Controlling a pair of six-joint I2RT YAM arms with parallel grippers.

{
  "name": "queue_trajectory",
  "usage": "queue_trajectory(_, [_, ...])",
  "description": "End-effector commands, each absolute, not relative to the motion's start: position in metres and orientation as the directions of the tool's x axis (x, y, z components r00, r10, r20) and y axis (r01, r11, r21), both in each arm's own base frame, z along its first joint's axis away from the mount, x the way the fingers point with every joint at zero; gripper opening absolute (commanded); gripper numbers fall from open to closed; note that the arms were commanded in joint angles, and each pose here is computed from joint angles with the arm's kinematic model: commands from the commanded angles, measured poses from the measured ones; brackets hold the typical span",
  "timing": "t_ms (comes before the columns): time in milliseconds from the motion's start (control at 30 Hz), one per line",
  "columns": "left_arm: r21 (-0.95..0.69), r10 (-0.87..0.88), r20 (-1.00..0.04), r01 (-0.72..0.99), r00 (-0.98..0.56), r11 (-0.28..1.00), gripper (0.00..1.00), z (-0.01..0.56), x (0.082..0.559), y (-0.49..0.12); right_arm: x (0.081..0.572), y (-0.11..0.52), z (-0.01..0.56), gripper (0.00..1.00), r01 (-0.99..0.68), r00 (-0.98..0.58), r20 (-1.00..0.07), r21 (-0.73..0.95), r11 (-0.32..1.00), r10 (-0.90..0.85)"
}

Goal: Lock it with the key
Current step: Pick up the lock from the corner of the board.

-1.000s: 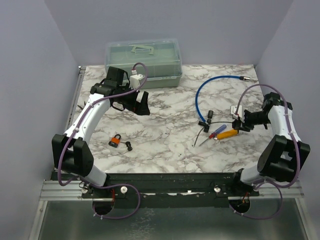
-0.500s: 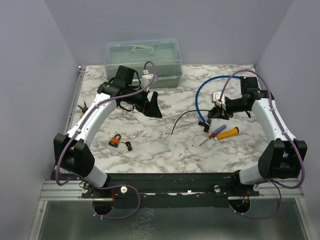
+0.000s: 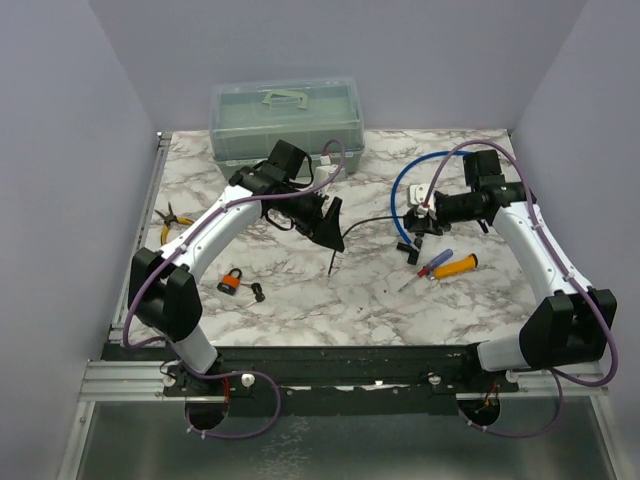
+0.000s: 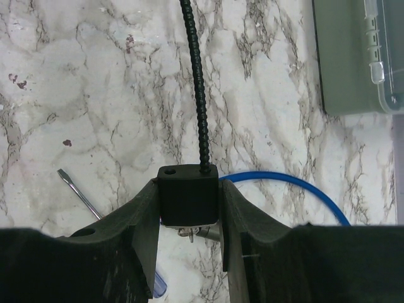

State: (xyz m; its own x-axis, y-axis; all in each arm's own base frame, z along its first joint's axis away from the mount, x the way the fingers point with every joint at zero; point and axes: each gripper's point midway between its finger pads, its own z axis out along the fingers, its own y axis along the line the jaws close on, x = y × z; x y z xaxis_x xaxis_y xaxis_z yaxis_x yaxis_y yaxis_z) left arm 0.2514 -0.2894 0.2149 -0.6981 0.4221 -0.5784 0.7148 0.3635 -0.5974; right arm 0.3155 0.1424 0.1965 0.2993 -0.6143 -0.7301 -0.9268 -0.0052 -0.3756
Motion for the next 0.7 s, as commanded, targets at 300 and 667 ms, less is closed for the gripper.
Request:
queue_trajectory(300, [-0.578, 0.451, -0.553, 0.712, -0.701, 0.398, 0.55, 0.203, 0.252, -0.306, 0.309, 0.159, 0.211, 0.27, -0.91, 0.339, -0.733, -0.414, -0.008, -0.59])
queue_trajectory(667, [-0.562, 0.465, -0.543, 0.714, -0.7, 0.419, 0.28, 0.195, 0.245, -0.298, 0.306, 0.159, 0.205, 0.27, -0.902, 0.357, -0.712, -0.43, -0.027, -0.604])
